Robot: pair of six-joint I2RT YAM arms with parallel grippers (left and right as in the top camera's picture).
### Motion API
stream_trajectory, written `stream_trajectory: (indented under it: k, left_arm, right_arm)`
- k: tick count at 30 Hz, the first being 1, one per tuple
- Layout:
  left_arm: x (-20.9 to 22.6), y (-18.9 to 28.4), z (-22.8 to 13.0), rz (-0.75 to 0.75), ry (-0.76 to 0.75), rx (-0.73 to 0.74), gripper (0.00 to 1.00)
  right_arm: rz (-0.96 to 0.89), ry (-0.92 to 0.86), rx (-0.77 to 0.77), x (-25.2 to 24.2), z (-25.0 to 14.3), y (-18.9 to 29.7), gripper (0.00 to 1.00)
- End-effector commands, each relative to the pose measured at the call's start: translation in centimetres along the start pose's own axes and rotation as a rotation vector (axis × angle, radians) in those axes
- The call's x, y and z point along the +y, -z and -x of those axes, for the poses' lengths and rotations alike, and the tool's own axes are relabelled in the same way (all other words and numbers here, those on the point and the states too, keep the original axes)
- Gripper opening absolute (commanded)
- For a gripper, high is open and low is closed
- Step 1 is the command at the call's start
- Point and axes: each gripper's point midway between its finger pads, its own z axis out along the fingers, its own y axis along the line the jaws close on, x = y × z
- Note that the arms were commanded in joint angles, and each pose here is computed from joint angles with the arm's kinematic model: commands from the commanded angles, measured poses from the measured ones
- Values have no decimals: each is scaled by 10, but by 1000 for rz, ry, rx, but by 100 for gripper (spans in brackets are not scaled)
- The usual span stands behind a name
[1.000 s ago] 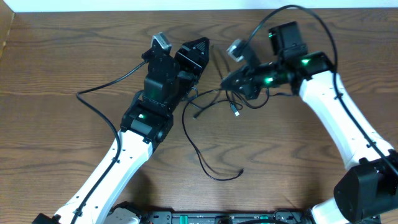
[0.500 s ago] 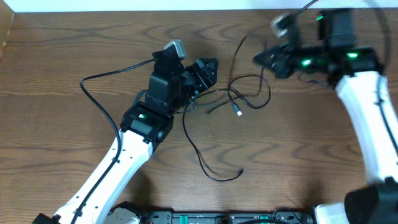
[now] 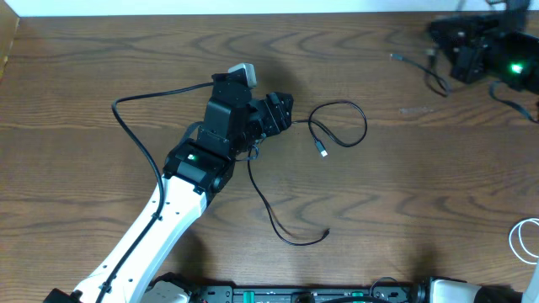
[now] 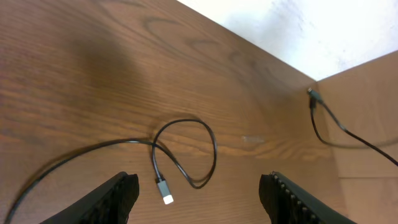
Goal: Untangle cables
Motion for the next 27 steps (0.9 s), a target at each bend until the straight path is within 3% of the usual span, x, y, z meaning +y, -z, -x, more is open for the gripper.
stream_trajectory:
  k: [1, 10, 17, 23, 27]
  left_arm:
    - [0, 2, 1, -3, -113, 0, 68]
    - [13, 3, -15, 34, -413, 79, 68]
    - [15, 3, -14, 43, -441, 75, 68]
    - [15, 3, -15, 44, -441, 78, 68]
    - [15, 3, -15, 44, -441, 78, 68]
  right_arm:
    - [-337, -70, 12, -68, -5, 20, 1]
    - [-774, -300, 13, -176, -28, 75, 1]
    - [-989, -538, -24, -249, -50, 98, 1]
    - [-1265, -578, 40, -307, -79, 130, 1]
    - [-1340, -624, 39, -336, -93, 153, 1]
